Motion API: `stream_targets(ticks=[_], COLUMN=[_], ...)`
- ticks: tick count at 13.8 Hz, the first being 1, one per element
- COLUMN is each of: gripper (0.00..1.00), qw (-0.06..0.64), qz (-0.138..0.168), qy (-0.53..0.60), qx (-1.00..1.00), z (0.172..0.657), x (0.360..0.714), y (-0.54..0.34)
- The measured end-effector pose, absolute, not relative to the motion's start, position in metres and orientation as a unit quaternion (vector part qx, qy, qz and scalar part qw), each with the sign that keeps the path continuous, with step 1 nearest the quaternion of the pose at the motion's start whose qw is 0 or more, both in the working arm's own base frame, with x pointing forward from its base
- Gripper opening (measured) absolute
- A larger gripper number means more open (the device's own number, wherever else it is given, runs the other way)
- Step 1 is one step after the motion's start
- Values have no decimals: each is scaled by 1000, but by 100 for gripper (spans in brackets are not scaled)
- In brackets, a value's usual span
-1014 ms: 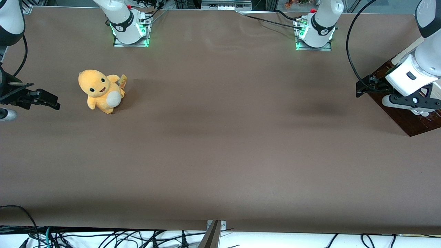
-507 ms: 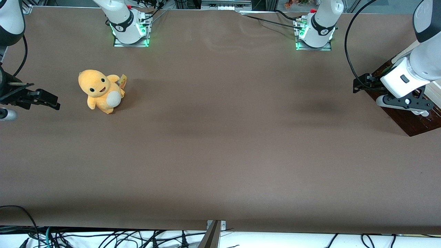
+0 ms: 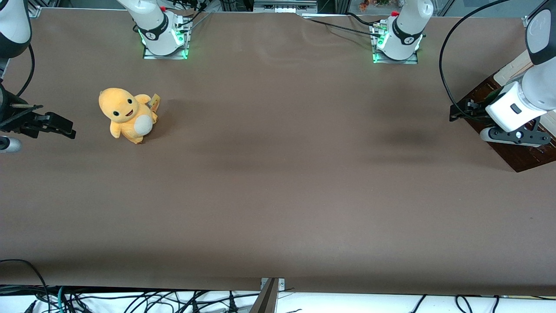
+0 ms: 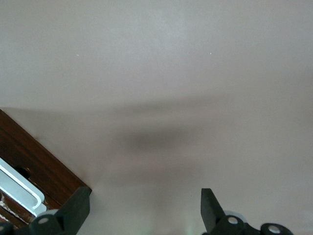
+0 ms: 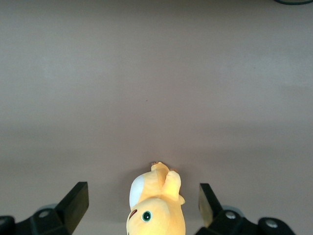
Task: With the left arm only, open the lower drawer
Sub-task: 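Move the open left gripper down toward the lower drawer's white handle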
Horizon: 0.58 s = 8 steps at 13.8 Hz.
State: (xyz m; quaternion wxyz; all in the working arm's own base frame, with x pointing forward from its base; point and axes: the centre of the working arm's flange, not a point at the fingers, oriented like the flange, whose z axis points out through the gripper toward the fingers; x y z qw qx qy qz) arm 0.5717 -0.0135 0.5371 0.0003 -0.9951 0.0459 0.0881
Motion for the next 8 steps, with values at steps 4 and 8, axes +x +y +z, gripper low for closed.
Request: stream_targets(ticks=[4, 8], gripper=[100, 100], qw=[79, 182], qz=[90, 144], qy=[57, 35], qx=[-991, -972], z=[549, 517], x=[576, 582], y=[-6, 3])
